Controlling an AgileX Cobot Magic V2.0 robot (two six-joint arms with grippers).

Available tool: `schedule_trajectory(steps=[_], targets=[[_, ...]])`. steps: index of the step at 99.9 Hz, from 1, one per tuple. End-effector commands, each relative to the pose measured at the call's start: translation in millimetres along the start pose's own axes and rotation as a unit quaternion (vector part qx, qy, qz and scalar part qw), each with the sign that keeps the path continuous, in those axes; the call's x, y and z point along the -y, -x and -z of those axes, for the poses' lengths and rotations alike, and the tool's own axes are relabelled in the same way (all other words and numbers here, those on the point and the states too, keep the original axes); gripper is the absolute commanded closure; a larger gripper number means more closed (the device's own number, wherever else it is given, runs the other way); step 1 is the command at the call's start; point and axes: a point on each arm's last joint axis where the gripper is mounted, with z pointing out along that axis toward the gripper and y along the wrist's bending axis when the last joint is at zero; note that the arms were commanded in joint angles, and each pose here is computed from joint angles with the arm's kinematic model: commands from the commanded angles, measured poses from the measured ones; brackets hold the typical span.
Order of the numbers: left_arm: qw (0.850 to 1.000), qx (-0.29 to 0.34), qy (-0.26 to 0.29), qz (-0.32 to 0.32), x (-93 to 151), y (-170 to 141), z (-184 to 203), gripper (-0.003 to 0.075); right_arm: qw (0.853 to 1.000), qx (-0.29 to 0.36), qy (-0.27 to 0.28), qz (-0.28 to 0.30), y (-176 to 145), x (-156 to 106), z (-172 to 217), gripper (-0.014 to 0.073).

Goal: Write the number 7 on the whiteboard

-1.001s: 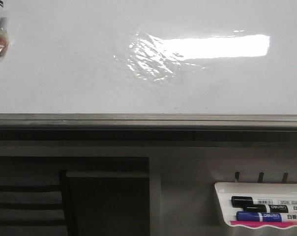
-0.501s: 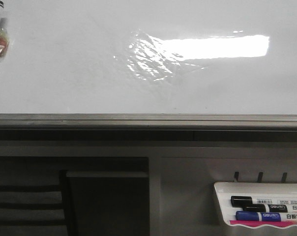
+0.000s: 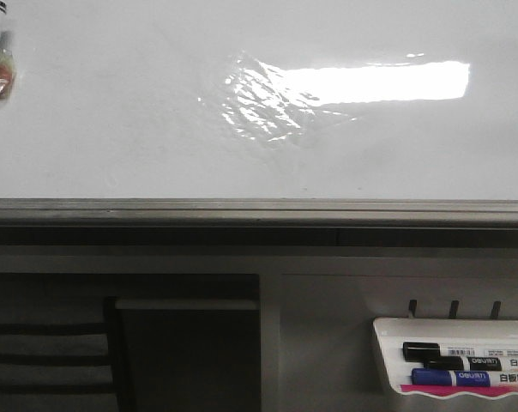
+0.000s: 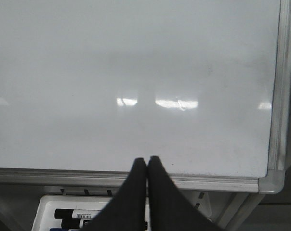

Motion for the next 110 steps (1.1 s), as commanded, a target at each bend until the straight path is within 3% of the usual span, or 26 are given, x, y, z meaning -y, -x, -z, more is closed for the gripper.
schedule_trajectory(steps=[1,52,61,69,79,93,100,110], targets=[[0.999,0.05,0.002,0.006,-0.5,17.5,2.4,0.0741,0.999,0.044,-0.004,0.006,16.0,1.2,2.6,0.0666],[0.999,0.048,0.003,0.004,-0.6,17.2,2.4,0.0741,0.999,0.04,-0.004,0.006,15.3,1.2,2.6,0.0666],[0.999,0.05,0.003,0.004,-0.6,17.4,2.4,0.0738,0.998,0.043,-0.02,0.033,15.9,3.9,2.7,0.0666],[0.999,0.051,0.003,0.004,-0.6,17.6,2.5,0.0683,0.998,0.044,-0.02,0.033,16.1,3.8,2.7,0.0643],[0.999,0.05,0.001,0.008,-0.3,17.4,2.4,0.0518,0.998,0.048,-0.019,0.033,16.8,3.7,2.8,0.0525],[0.999,0.049,0.001,0.008,-0.3,17.3,2.4,0.0246,0.998,0.054,-0.019,0.033,17.9,3.6,2.9,0.0222],[0.999,0.049,-0.001,0.012,0.0,17.3,2.4,0.0201,0.998,0.054,-0.018,0.032,17.9,3.5,2.9,0.0084],[0.999,0.049,-0.001,0.013,0.0,17.3,2.4,0.022,0.998,0.054,-0.018,0.032,17.9,3.5,2.9,0.0019]])
